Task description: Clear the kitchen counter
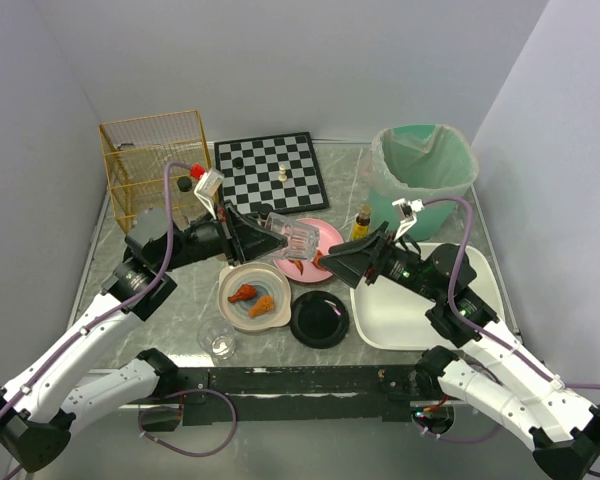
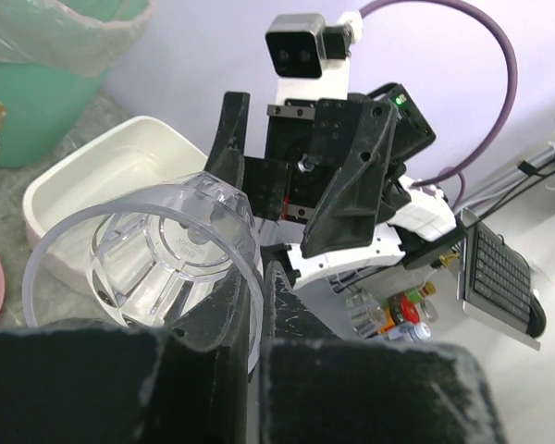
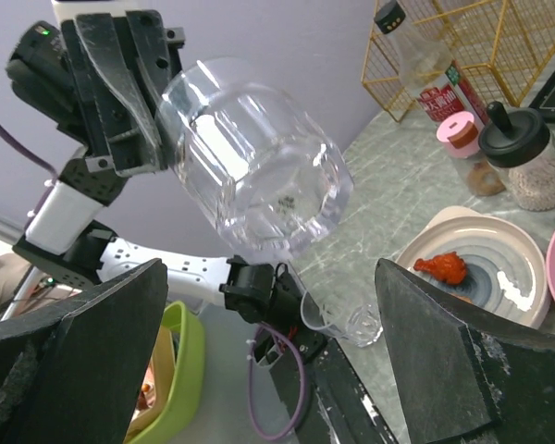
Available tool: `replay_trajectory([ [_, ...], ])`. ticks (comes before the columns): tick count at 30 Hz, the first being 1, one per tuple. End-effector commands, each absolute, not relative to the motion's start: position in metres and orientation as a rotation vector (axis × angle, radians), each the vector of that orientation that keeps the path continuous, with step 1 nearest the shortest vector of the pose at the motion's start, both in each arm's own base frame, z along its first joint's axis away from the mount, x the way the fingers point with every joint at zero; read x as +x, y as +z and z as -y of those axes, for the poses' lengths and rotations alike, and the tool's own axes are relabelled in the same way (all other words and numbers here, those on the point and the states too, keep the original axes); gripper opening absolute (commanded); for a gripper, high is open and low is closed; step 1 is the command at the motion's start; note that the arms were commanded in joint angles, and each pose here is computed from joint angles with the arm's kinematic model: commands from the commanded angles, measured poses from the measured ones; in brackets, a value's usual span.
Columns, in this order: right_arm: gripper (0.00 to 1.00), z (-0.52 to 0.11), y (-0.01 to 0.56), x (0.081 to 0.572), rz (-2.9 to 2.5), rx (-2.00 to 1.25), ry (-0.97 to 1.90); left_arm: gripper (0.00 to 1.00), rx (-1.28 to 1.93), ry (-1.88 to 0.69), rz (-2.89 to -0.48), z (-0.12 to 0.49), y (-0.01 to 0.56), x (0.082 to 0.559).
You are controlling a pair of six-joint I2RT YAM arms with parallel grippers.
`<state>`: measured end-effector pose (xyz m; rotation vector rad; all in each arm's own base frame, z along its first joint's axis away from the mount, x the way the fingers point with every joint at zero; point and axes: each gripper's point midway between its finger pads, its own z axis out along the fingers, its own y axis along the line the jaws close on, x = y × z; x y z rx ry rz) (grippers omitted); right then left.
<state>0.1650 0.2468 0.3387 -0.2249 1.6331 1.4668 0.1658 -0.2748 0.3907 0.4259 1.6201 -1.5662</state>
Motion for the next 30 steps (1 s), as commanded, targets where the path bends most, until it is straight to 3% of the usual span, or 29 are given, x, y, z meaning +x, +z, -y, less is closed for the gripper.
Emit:
replay_trajectory([
  [1,1.00,-0.248,0.352,0.161,-1.561,-0.248,1.517,0.01,0.512,-1.624,-1.486,0.274,0.418,0.149],
  [30,0.98,-0.265,0.359,0.153,-1.457,-0.284,1.749,0.01,0.618,-1.781,-1.418,0.287,0.414,0.131],
])
